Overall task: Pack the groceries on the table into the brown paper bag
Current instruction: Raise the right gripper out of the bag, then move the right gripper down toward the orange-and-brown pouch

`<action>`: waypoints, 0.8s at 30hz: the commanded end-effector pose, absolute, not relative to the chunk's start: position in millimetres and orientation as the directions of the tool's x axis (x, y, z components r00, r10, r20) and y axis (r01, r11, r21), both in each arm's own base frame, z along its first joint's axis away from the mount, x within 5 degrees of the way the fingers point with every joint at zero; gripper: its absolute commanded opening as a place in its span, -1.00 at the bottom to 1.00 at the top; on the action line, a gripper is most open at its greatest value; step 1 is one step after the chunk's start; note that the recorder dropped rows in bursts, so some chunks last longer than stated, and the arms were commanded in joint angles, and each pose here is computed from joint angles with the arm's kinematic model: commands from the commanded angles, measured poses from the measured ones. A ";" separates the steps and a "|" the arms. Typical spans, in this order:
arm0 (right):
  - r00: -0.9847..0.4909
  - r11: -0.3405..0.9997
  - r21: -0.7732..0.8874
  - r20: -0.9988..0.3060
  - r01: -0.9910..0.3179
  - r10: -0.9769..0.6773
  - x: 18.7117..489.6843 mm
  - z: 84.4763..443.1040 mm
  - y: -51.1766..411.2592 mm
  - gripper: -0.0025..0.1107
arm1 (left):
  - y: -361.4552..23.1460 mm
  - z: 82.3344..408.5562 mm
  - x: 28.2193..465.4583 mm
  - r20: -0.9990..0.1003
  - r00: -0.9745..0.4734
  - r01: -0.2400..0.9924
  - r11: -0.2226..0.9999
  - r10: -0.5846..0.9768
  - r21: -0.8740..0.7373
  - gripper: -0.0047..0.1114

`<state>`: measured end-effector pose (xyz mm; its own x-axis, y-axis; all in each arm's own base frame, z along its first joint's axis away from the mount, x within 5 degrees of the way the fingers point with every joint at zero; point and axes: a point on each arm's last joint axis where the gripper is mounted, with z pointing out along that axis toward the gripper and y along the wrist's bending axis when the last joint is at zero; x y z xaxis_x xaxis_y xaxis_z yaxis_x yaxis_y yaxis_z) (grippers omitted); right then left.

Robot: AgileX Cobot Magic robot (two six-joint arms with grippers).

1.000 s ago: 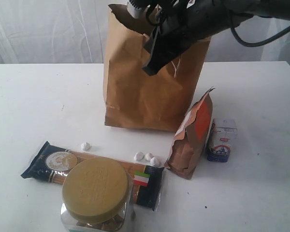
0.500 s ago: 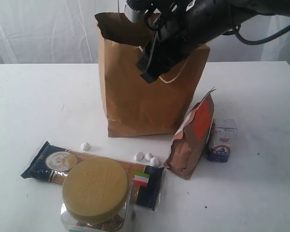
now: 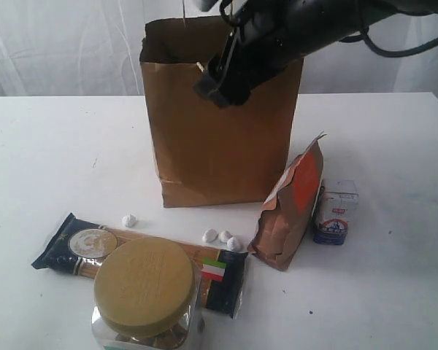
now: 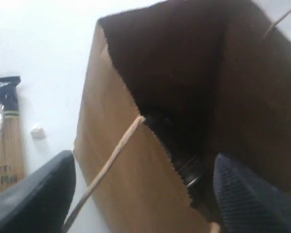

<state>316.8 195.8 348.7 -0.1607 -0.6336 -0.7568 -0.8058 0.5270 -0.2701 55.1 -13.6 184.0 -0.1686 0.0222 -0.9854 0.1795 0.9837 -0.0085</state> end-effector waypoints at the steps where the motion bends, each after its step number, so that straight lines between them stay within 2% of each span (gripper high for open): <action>1: -0.072 0.594 -0.330 -0.831 -0.734 -0.551 311.1 382.2 189.3 0.34 | -14.1 183.2 54.8 -0.986 -0.169 0.185 0.983 0.014 -0.018 -0.92; 7: -0.031 0.615 -0.347 -0.855 -0.708 -0.518 302.3 399.7 183.8 0.34 | -14.1 183.2 54.8 -0.986 -0.169 0.185 0.983 0.014 -0.018 -0.92; 15: -0.013 0.663 -0.282 -0.915 -0.694 -0.403 276.7 432.8 172.6 0.32 | -14.1 183.2 54.8 -0.986 -0.169 0.185 0.983 0.014 -0.018 -0.92; 19: -0.010 0.702 -0.303 -0.915 -0.644 -0.404 264.3 447.5 158.9 0.11 | -14.1 183.2 54.8 -0.986 -0.169 0.185 0.983 0.014 -0.018 -0.92; 24: -0.083 0.750 -0.449 -0.830 -0.485 -0.551 257.5 453.2 129.3 -0.40 | -14.1 183.2 54.8 -0.986 -0.169 0.185 0.983 0.014 -0.018 -0.92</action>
<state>261.0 146.8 448.9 -0.0309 -0.4878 -0.8724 -0.5811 0.7189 -0.3814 55.1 -13.6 184.0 -0.1686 0.0222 -0.9854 0.1795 0.9837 -0.0085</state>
